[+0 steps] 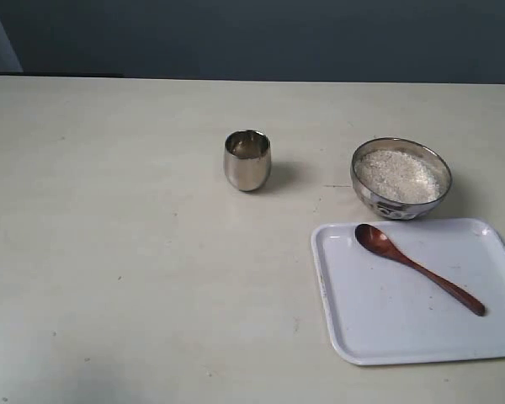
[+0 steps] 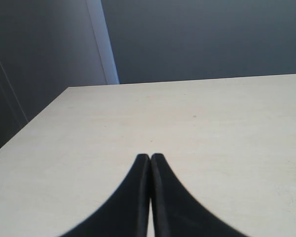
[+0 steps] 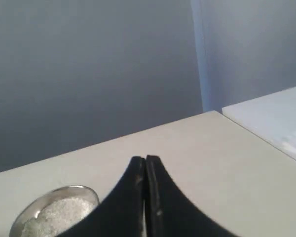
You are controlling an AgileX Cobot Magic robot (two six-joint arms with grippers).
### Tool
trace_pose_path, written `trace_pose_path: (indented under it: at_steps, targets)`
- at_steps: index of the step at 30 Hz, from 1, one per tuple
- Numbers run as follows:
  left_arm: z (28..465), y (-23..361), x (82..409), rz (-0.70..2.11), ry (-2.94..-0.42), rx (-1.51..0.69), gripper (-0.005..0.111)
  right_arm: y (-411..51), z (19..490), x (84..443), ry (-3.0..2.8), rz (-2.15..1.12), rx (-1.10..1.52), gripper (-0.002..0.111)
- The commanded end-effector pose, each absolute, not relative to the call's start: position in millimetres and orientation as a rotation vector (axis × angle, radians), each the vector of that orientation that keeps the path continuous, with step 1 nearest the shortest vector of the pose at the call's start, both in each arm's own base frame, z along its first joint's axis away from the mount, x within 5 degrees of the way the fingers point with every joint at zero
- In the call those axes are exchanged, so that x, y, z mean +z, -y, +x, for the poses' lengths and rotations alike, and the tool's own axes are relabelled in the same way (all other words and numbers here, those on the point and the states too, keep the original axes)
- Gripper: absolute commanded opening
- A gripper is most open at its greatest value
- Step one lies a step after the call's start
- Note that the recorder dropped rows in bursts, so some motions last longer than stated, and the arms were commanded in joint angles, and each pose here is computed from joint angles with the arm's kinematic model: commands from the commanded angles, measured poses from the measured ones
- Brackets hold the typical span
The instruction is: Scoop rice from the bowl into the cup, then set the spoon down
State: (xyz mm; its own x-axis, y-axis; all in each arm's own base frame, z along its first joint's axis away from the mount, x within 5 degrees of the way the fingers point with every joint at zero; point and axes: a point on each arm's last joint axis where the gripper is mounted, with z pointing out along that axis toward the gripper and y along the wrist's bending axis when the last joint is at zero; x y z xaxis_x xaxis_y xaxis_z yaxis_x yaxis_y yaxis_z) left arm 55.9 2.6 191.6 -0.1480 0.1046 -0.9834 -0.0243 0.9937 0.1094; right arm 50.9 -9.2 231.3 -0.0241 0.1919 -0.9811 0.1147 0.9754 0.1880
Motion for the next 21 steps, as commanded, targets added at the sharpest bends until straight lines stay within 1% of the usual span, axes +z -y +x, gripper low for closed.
trace_pose_path:
  at_steps: [1,3,11,21]
  targets:
    - [56,-2,194,0.062,-1.699,0.107,0.0,2,55,222,-1.468,0.185,0.151,-0.001]
    - [56,-2,194,0.062,-1.699,0.107,0.0,1,56,215,-1.452,0.185,0.181,-0.001]
    - [56,-2,194,0.062,-1.699,0.107,0.0,2,56,210,-1.491,0.314,0.286,-0.001]
    - [56,-2,194,0.062,-1.699,0.107,0.0,2,56,210,-1.492,0.315,0.287,-0.001]
